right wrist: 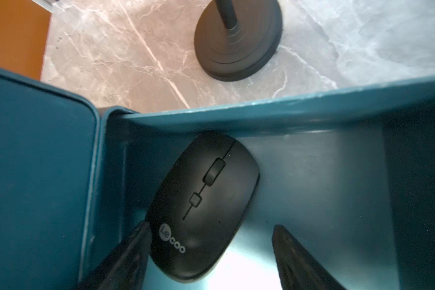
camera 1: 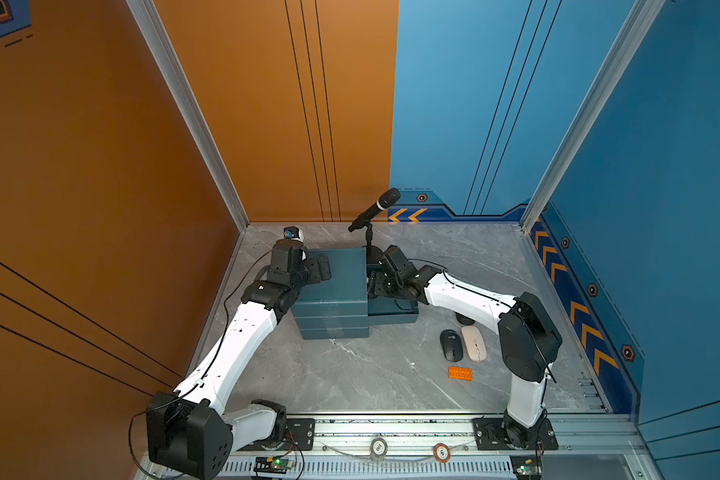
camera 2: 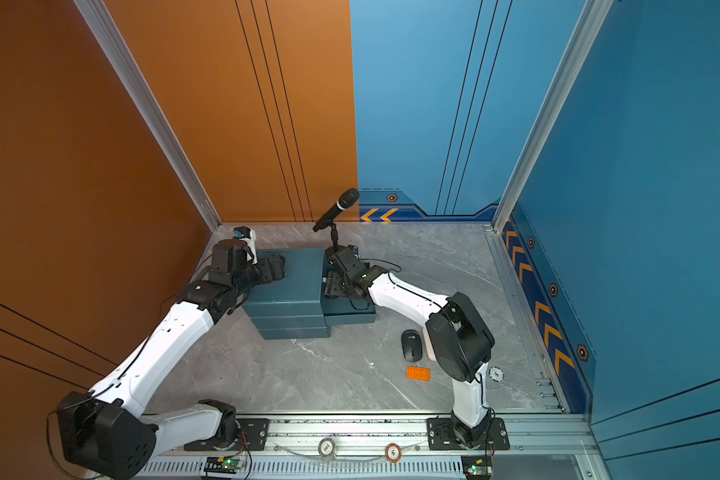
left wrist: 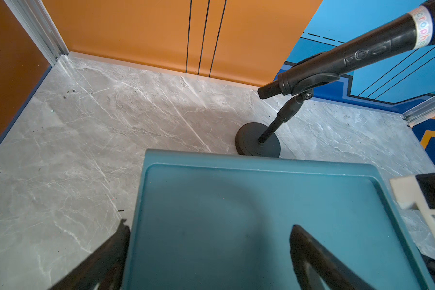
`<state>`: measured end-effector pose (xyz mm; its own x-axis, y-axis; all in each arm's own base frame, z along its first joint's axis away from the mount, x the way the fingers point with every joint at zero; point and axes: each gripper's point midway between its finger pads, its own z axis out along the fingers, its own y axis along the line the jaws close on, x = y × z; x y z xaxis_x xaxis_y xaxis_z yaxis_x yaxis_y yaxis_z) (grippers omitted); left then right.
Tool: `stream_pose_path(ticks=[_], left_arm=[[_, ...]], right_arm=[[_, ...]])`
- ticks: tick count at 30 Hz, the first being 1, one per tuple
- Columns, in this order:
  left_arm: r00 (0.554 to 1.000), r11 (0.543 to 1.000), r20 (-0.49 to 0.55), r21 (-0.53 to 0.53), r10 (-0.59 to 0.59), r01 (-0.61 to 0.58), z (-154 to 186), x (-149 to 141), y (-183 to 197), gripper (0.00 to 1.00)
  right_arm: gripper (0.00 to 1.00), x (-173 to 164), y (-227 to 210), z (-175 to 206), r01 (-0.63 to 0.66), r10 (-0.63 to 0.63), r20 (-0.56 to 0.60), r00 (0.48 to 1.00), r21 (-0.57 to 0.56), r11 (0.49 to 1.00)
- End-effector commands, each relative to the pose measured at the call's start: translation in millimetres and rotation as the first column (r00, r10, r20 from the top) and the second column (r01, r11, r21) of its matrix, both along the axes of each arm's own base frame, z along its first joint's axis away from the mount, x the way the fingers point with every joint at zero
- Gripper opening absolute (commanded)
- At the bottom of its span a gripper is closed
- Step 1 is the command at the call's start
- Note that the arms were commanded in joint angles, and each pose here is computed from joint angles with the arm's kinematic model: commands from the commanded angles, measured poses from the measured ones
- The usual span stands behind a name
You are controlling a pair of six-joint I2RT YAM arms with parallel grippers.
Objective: Take the mice out of the drawer
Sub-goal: Pick up the mouse from the drawer.
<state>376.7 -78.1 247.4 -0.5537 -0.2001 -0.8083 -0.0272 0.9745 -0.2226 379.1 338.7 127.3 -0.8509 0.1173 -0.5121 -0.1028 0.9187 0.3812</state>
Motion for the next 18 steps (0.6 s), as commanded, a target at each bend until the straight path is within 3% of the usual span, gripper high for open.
stream_pose_path(ticks=[1, 7, 18], left_arm=[[0.999, 0.999, 0.023, -0.03, -0.021, 0.022, 10.6, 2.0, -6.7, 0.98], [1.0, 0.999, 0.021, -0.029, -0.022, 0.023, 9.3, 2.5, -7.0, 0.98], [1.0, 0.999, 0.019, -0.027, -0.021, 0.022, 9.4, 2.2, -6.8, 0.98]], right_arm=[[0.78, -2.4, -20.6, -6.4, 0.05, -0.051, -0.007, 0.999, -0.109, 0.993], [0.79, -3.1, -48.9, -5.6, 0.125, -0.126, -0.005, 0.992, -0.123, 0.984], [0.8, 0.9, -69.2, 6.9, 0.143, -0.14, 0.03, 0.99, -0.175, 0.974]])
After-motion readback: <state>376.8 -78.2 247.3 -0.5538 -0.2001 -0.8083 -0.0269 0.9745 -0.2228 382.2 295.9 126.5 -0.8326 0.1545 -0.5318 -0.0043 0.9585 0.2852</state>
